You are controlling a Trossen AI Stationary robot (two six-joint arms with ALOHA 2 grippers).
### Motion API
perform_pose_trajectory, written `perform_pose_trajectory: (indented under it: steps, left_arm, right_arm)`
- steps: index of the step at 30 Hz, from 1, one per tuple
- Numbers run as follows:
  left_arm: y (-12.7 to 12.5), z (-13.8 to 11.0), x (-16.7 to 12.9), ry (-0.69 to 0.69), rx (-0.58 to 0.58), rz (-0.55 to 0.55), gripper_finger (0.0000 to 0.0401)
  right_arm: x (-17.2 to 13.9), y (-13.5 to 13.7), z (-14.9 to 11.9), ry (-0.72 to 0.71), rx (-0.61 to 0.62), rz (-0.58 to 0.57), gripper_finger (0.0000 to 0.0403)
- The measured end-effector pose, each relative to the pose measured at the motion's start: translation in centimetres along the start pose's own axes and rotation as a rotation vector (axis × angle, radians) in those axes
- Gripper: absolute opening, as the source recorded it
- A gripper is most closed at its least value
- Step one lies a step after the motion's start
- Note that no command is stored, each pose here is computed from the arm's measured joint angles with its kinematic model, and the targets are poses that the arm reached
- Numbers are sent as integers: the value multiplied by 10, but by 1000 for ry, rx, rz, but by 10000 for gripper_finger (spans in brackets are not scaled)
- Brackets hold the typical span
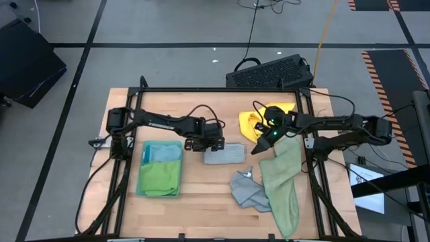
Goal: Fold microfiber towels
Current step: Put the top gray microfiber cloth into the green bin
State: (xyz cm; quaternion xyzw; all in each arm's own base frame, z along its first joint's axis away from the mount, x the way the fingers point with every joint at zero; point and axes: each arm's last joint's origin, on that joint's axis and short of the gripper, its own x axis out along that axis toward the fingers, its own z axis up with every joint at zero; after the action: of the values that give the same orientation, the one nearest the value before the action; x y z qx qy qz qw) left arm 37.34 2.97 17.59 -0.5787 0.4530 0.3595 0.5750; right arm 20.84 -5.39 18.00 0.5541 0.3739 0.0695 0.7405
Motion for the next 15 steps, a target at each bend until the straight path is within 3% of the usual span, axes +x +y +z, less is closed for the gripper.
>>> perform_pose_trajectory:
  steps: [7,11,15]
  left_arm:
    - [-2,-4,3,-2,-17,-7,232]
    - [-4,-10,-16,-30,-7,-49,232]
    - [3,-15,-17,-30,-49,24,232]
  right_arm:
    - [-5,-6,0,29,-17,1,164]
    - [-6,-9,-2,43,-19,-15,164]
    - [-6,-10,-3,52,-29,-22,164]
